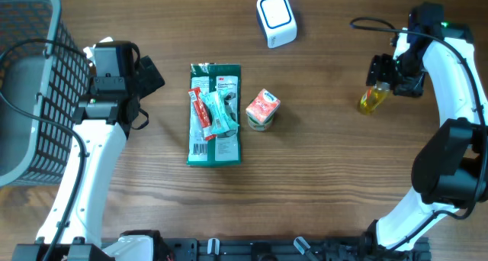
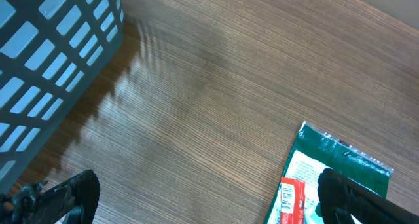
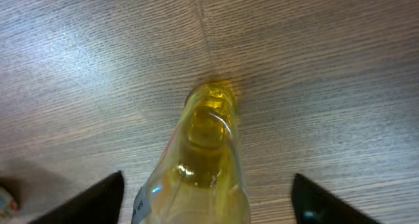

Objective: Scan the item barcode
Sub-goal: 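Set the bottle down on the right side and release it, then reach the right gripper to the red Kleenex pack and grasp it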

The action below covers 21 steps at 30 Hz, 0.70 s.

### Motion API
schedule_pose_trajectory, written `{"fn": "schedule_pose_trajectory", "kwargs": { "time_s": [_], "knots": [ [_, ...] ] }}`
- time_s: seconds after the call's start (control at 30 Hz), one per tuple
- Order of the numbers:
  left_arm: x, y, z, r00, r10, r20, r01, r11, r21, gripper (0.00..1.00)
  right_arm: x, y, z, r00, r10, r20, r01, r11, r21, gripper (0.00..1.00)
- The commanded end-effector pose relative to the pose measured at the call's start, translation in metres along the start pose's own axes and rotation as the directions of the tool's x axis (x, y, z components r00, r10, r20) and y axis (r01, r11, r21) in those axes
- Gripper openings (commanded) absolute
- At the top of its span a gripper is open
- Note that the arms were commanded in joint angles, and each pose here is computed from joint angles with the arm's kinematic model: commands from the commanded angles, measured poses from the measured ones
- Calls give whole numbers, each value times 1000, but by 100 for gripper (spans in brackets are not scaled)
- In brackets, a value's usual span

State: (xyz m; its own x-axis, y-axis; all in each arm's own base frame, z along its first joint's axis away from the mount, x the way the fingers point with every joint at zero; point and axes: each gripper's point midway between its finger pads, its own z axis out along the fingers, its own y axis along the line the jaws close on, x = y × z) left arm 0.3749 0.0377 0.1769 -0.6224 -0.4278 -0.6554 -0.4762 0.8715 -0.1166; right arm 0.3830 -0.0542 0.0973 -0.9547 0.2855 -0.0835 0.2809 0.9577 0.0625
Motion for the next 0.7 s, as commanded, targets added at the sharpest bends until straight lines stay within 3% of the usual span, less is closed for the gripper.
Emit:
{"fn": "schedule_pose_trajectory", "kwargs": {
  "time_s": [0.0, 0.17, 0.27, 0.33, 0.4, 0.5, 0.53, 0.6, 0.63, 0.67],
  "knots": [
    [-4, 2, 0, 1000, -3, 12, 3, 1000, -11, 100, -1, 1, -9, 1000, 0, 17, 0, 1000, 4, 87],
    [-4, 2, 0, 1000, -3, 11, 3, 1000, -11, 100, -27, 9, -90, 972, -7, 237, 13, 1000, -24, 88],
    [-4, 2, 0, 1000, -3, 12, 3, 1000, -11, 100, -24, 19, -142, 937, -9, 350, 39, 996, -78, 88],
    [-4, 2, 0, 1000, -3, 12, 3, 1000, -11, 100, -9, 41, -169, 920, -23, 392, 99, 980, -175, 88],
    [-4, 2, 0, 1000, -3, 12, 3, 1000, -11, 100, 4, 73, -187, 914, -43, 404, 183, 931, -315, 100],
    [-4, 2, 0, 1000, -3, 11, 3, 1000, -11, 100, 21, 112, -198, 947, 5, 321, 178, 823, -539, 100],
    [-4, 2, 0, 1000, -4, 12, 4, 1000, -11, 100, 26, 121, -198, 957, 6, 289, 171, 795, -582, 95],
    [-4, 2, 0, 1000, -3, 12, 3, 1000, -11, 100, 40, 142, -189, 972, -22, 232, 167, 761, -627, 72],
    [-4, 2, 0, 1000, -3, 12, 3, 1000, -11, 100, 46, 152, -184, 975, -45, 216, 174, 760, -626, 65],
    [-4, 2, 0, 1000, -4, 12, 4, 1000, -11, 100, 53, 160, -176, 981, -55, 188, 162, 768, -619, 64]
  ]
}}
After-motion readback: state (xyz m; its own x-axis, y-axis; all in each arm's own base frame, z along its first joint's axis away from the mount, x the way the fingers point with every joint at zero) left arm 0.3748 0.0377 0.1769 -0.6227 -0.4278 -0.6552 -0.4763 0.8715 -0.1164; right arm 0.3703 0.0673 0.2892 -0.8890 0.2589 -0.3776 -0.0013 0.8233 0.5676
